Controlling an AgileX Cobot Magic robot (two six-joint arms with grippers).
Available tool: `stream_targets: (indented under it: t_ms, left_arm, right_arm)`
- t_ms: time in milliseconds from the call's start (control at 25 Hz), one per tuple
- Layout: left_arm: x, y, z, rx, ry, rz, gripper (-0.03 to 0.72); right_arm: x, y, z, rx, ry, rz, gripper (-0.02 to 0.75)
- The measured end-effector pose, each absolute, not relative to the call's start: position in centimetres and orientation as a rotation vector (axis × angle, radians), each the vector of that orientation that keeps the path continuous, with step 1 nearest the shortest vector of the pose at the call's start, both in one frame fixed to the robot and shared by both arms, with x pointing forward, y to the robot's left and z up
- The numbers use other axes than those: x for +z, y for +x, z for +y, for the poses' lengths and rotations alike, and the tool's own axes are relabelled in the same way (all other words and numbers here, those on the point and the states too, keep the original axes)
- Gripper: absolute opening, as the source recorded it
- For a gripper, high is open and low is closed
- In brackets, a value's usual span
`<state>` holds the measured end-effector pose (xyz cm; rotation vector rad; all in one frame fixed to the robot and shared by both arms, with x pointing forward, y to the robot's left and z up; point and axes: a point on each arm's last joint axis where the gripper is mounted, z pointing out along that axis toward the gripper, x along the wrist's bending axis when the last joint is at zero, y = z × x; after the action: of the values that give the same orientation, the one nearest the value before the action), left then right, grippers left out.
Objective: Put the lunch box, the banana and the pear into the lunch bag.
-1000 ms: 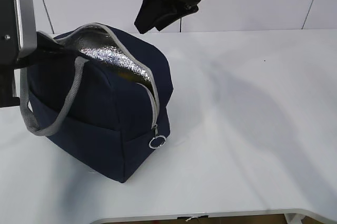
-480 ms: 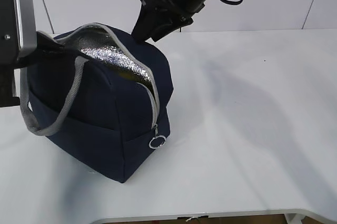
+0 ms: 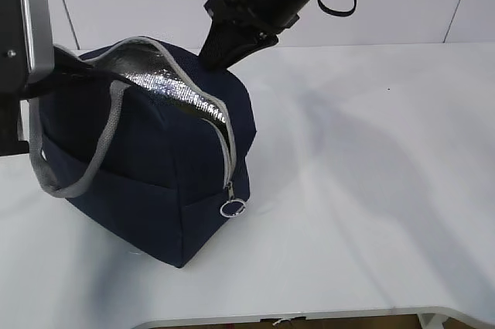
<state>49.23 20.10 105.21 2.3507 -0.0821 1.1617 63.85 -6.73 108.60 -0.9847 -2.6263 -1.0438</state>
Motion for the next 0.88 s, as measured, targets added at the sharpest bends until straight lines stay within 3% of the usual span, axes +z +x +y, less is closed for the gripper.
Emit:
stream_targets:
  t_ms: [440, 560, 720, 880]
  left_arm:
    - [105.23, 49.27, 20.14, 1.169, 2.352, -0.078, -0.013]
    - [105.23, 49.27, 20.14, 1.169, 2.352, -0.078, -0.013]
    - [105.23, 49.27, 20.14, 1.169, 2.352, -0.078, -0.013]
    - [105.26, 49.32, 20.2, 1.179, 2.353, -0.072, -0.013]
  right_arm:
    - [108.71, 63.79, -6.6, -1.06, -0.982, -2.605, 0.246]
    - [108.71, 63.79, -6.6, -1.063, -0.965, -2.616, 0.19]
    - [108.71, 63.79, -6.6, -1.068, -0.939, -2.632, 0.022]
    - [108.71, 63.79, -6.6, -1.071, -0.923, -2.641, 0.018]
